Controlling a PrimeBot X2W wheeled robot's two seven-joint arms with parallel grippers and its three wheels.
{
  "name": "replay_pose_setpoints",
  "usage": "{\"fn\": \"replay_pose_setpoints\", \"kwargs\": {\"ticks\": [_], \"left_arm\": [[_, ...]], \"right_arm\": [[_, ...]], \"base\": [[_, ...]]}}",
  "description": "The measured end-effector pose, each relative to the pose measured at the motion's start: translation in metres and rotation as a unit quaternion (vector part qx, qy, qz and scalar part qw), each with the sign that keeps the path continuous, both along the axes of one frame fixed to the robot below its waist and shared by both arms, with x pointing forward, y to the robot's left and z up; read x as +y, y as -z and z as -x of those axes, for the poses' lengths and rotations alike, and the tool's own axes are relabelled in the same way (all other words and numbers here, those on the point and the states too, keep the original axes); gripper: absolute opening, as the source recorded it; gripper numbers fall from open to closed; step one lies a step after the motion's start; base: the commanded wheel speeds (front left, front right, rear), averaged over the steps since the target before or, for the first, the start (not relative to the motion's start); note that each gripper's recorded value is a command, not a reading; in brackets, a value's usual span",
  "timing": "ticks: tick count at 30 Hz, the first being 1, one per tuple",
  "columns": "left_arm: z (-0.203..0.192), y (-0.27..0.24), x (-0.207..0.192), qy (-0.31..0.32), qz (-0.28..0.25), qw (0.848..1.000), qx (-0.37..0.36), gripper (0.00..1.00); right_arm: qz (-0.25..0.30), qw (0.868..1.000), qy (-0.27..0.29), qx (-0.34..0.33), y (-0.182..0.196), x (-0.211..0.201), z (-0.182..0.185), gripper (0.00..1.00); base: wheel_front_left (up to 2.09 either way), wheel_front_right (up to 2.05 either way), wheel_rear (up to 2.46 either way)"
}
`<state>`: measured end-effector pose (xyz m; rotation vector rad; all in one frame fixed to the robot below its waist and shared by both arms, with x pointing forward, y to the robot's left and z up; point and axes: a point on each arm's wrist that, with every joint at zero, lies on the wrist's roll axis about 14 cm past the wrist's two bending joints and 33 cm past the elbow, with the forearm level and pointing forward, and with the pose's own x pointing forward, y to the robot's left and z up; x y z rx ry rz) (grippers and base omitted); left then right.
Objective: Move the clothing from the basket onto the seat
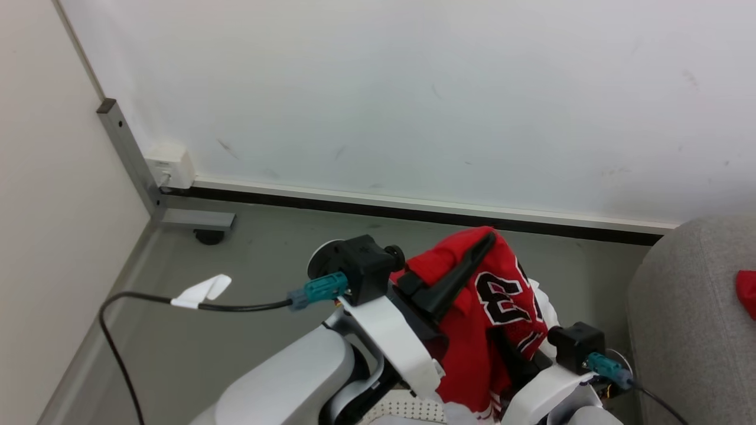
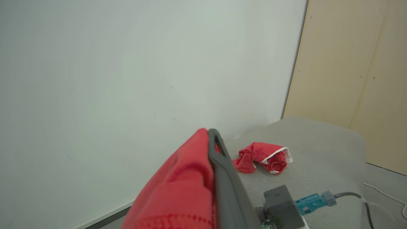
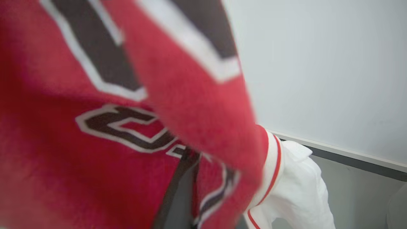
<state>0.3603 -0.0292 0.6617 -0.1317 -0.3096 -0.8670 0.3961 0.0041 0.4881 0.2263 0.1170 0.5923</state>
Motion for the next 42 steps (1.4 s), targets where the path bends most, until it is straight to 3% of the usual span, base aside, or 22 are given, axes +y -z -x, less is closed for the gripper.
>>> {"fn": "replay_pose_setpoints", "kwargs": {"ticks": [7, 9, 10, 11, 17, 27, 35, 42], "left_arm": [[-0.004, 0.021, 0.0, -0.001, -0.014, 1.0, 0.024, 0.02], [-0.004, 0.024, -0.002, 0.003, -0.014, 1.0, 0.027, 0.38], [-0.004, 0.026, -0.004, 0.005, -0.014, 0.999, 0.03, 0.86], [-0.003, 0.028, -0.006, 0.009, -0.013, 0.999, 0.032, 1.0], [0.012, 0.056, -0.027, 0.047, -0.023, 0.996, 0.067, 1.0], [0.026, 0.099, -0.05, 0.091, -0.05, 0.989, 0.103, 1.0], [0.026, 0.115, -0.065, 0.122, -0.065, 0.985, 0.107, 1.0], [0.027, 0.116, -0.086, 0.155, -0.064, 0.98, 0.103, 1.0]], "right_arm": [[-0.043, 0.997, 0.055, -0.028, -0.028, -0.029, -0.016, 0.0], [-0.053, 0.995, 0.074, -0.035, -0.033, -0.04, -0.02, 0.0], [-0.054, 0.994, 0.083, -0.037, -0.035, -0.046, -0.022, 0.0], [-0.059, 0.993, 0.095, -0.037, -0.035, -0.054, -0.023, 0.0], [-0.09, 0.982, 0.159, -0.047, -0.045, -0.095, -0.029, 0.0], [-0.08, 0.961, 0.257, -0.071, -0.051, -0.175, -0.027, 0.0], [-0.055, 0.931, 0.344, -0.108, -0.066, -0.253, -0.009, 0.0], [-0.034, 0.908, 0.402, -0.117, -0.068, -0.297, 0.024, 0.0]], "base": [[0.0, 0.0, 0.0], [0.0, 0.0, 0.0], [0.0, 0.0, 0.0], [0.0, 0.0, 0.0], [0.0, 0.0, 0.0], [0.0, 0.0, 0.0], [0.0, 0.0, 0.0], [0.0, 0.0, 0.0]]}}
